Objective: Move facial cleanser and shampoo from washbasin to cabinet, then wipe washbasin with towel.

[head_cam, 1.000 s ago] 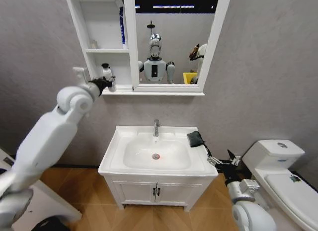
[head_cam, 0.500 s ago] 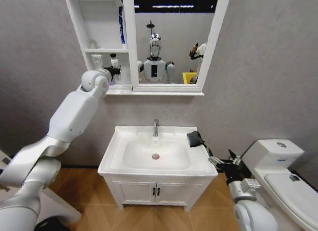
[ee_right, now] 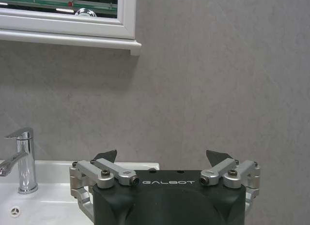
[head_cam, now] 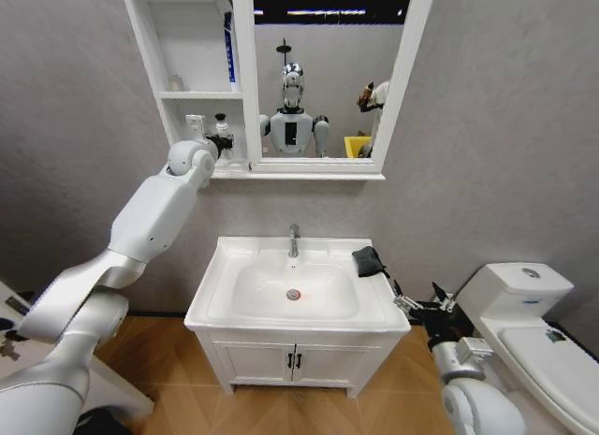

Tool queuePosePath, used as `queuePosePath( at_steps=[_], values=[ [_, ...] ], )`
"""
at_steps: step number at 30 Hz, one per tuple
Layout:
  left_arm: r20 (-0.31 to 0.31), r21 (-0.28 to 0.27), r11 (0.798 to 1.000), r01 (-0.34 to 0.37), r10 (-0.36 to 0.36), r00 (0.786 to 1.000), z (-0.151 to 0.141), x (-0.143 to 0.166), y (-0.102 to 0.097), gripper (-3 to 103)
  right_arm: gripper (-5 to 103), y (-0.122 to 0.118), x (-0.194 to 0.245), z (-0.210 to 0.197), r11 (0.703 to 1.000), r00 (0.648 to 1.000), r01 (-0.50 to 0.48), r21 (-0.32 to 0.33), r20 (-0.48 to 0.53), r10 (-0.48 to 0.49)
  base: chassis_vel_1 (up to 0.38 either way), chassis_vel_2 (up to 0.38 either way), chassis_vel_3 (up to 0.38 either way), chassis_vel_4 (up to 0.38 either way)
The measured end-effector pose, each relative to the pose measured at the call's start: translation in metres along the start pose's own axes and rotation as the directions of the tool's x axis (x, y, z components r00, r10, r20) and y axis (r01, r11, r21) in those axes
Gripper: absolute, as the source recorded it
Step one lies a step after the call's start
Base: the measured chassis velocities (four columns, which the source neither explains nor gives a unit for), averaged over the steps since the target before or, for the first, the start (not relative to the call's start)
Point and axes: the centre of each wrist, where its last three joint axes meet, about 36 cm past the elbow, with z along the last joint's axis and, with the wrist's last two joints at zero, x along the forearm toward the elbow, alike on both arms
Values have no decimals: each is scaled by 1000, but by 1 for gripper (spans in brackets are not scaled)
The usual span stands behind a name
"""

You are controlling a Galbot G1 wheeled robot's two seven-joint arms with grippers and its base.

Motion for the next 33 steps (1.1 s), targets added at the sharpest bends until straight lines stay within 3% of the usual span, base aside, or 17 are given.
queuePosePath(
  at_steps=[20,21,22,24,26,27,29,30,32,33],
  values=[
    [-33,-1,1000,-11,11,999,6,-17,-5,28,100,-3,3,1,1000,1000,-2,-1,-1,2,0,0,0,0],
    [-38,-2,1000,-7,7,999,6,-19,-5,38,100,-3,4,1,1000,1000,-3,0,-1,3,0,0,0,0],
    [-38,-2,1000,-7,7,999,6,-19,-5,38,100,-3,4,1,1000,1000,-3,0,-1,3,0,0,0,0],
    [-44,-6,1000,0,0,999,8,-22,-5,48,100,-4,5,2,1000,1000,-5,1,0,5,0,0,0,0],
    [-46,-8,1000,2,-3,999,8,-23,-4,48,100,-4,6,2,1000,1000,-6,1,0,6,0,0,0,0],
    [-46,-9,1000,10,-10,999,10,-24,-2,59,100,-5,6,2,1000,1000,-6,2,-1,6,0,0,0,0],
    [-45,-9,1000,12,-12,999,10,-25,-2,59,100,-5,6,2,1000,1000,-6,2,0,6,0,0,0,0],
    [-37,-8,1000,15,-15,999,9,-25,-1,70,100,-4,7,3,1000,1000,-6,2,1,6,0,0,0,0],
    [-33,-8,1000,16,-16,999,9,-24,0,70,100,-4,7,3,1000,1000,-6,2,1,6,0,0,0,0],
    [-25,-5,1000,18,-18,1000,8,-23,2,76,100,-4,7,3,1000,1000,-6,2,1,6,0,0,0,0]
  ],
)
